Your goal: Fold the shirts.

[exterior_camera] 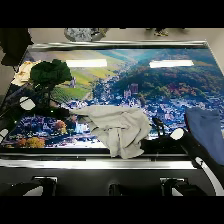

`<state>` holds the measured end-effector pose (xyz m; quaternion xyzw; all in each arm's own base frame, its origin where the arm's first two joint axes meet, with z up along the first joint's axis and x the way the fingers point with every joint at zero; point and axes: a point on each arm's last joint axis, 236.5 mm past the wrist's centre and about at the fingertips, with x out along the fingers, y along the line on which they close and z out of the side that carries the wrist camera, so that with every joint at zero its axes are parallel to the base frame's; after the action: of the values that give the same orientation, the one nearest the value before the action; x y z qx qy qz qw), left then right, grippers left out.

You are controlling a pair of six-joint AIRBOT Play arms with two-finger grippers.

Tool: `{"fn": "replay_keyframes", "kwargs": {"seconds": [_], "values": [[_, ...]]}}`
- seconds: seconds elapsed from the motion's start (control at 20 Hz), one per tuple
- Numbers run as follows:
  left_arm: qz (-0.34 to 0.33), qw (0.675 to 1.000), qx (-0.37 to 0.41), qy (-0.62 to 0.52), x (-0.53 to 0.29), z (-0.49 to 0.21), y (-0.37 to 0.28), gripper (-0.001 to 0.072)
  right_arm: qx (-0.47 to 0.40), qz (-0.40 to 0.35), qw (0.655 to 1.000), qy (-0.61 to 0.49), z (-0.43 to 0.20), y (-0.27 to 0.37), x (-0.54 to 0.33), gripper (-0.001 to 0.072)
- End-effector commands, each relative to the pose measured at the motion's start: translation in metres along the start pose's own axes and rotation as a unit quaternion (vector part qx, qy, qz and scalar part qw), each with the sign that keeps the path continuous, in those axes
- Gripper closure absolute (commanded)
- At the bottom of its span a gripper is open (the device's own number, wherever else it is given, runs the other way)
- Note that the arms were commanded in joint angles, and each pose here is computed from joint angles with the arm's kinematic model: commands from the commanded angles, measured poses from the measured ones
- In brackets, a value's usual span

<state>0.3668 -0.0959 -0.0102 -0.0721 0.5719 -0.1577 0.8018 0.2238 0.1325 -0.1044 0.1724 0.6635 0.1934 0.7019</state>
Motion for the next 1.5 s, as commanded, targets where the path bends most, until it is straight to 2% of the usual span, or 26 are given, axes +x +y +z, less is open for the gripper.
{"fn": "replay_keyframes", "kwargs": {"seconds": [0.0, 0.1, 0.15, 0.25, 0.35, 0.45, 0.5, 0.6, 0.75, 0.95, 1.2, 1.45], "values": [[0.005, 1.0, 0.02, -0.015, -0.007, 0.009, 0.001, 0.0672, -0.086, 0.006, 0.996, -0.014, 0.014, 0.012, -0.015, 0.0665], [0.011, 0.997, 0.031, -0.068, -0.041, 0.039, -0.003, 0.0673, -0.172, -0.021, 0.984, -0.047, 0.044, 0.027, -0.058, 0.0665], [0.016, 0.993, 0.037, -0.109, -0.068, 0.06, -0.005, 0.0673, -0.219, -0.058, 0.97, -0.088, 0.069, 0.036, -0.096, 0.0665], [0.035, 0.974, 0.047, -0.219, -0.154, 0.11, -0.008, 0.0673, -0.297, -0.162, 0.919, -0.202, 0.119, 0.056, -0.204, 0.0664], [0.057, 0.938, 0.042, -0.338, -0.262, 0.144, -0.013, 0.0673, -0.31, -0.284, 0.839, -0.344, 0.142, 0.079, -0.345, 0.0664], [0.073, 0.892, 0.028, -0.444, -0.367, 0.15, -0.026, 0.0673, -0.282, -0.364, 0.76, -0.458, 0.121, 0.099, -0.467, 0.0664], [0.078, 0.868, 0.029, -0.49, -0.415, 0.145, -0.037, 0.0673, -0.27, -0.376, 0.736, -0.495, 0.104, 0.109, -0.503, 0.0664], [0.069, 0.829, 0.048, -0.553, -0.48, 0.127, -0.072, 0.0672, -0.27, -0.365, 0.716, -0.53, 0.081, 0.127, -0.53, 0.0664], [0.056, 0.789, 0.08, -0.606, -0.534, 0.098, -0.112, 0.0673, -0.273, -0.342, 0.733, -0.521, 0.066, 0.132, -0.519, 0.0664], [0.094, 0.738, 0.091, -0.663, -0.581, 0.074, -0.118, 0.0673, -0.261, -0.347, 0.785, -0.441, 0.048, 0.109, -0.485, 0.0664], [0.103, 0.757, 0.081, -0.64, -0.561, 0.094, -0.102, 0.0673, -0.255, -0.343, 0.86, -0.279, 0.021, 0.076, -0.424, 0.0663], [0.099, 0.749, 0.093, -0.648, -0.552, 0.132, -0.091, 0.0674, -0.247, -0.286, 0.894, -0.24, 0.031, 0.087, -0.392, 0.0664]]}}
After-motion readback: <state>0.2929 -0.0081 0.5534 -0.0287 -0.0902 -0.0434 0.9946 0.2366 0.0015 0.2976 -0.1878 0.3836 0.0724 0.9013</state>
